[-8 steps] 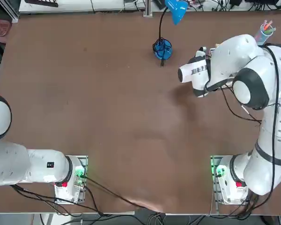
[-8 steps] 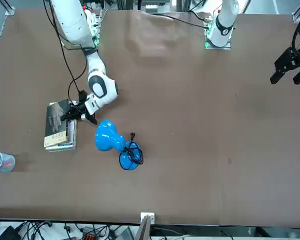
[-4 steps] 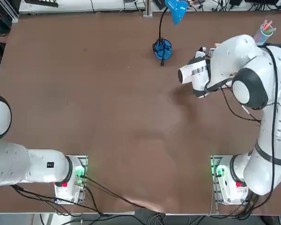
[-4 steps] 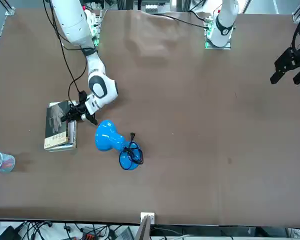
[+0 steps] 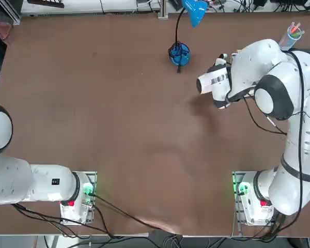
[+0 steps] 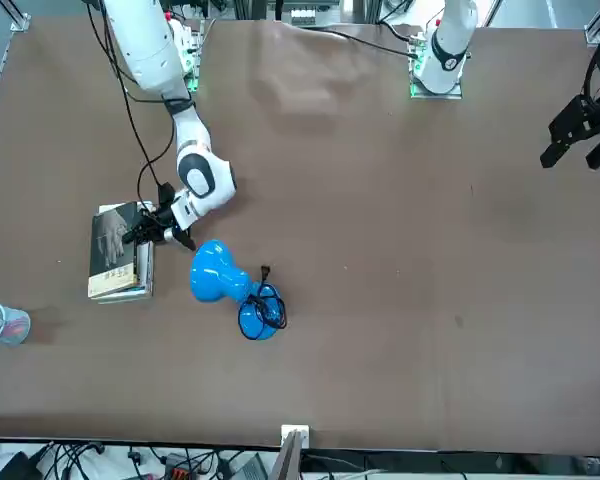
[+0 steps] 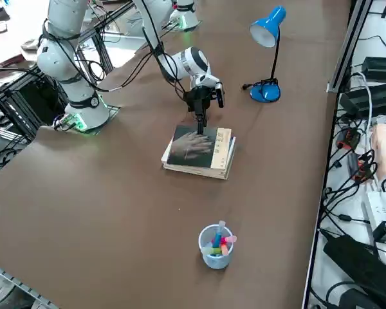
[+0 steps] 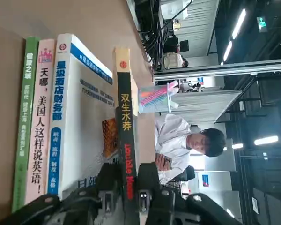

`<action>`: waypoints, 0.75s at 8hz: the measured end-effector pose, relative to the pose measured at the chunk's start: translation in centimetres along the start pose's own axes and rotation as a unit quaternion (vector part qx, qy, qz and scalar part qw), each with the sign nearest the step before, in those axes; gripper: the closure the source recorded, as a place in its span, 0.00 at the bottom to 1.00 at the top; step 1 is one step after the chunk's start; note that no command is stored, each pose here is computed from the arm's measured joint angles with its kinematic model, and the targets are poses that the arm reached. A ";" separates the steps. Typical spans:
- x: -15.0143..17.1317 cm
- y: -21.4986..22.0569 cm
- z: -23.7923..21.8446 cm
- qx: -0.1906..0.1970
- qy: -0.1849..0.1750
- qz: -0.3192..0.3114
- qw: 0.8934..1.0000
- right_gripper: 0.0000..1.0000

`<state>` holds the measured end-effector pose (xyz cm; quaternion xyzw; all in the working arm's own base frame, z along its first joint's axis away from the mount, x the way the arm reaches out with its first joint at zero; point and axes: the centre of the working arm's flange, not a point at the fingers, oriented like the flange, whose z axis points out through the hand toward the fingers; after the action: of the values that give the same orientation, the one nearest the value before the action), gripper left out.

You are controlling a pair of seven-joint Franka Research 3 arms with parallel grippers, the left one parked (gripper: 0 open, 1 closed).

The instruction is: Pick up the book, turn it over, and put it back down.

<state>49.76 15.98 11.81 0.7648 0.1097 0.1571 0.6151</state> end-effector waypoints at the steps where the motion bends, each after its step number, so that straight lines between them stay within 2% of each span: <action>1: 0.0 0.0 0.0 0.000 0.000 0.001 1.000 0.72; 2: 0.0 0.1 0.1 -0.001 -0.001 0.002 1.000 0.55; 4: 0.3 0.3 0.2 -0.003 -0.001 0.007 1.000 0.11; 5: 0.8 0.8 0.2 -0.003 -0.001 0.015 1.000 0.00; 6: 1.3 1.6 0.2 0.000 -0.002 0.027 1.000 0.00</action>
<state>51.03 15.93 13.47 0.7675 0.0875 0.1725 0.6111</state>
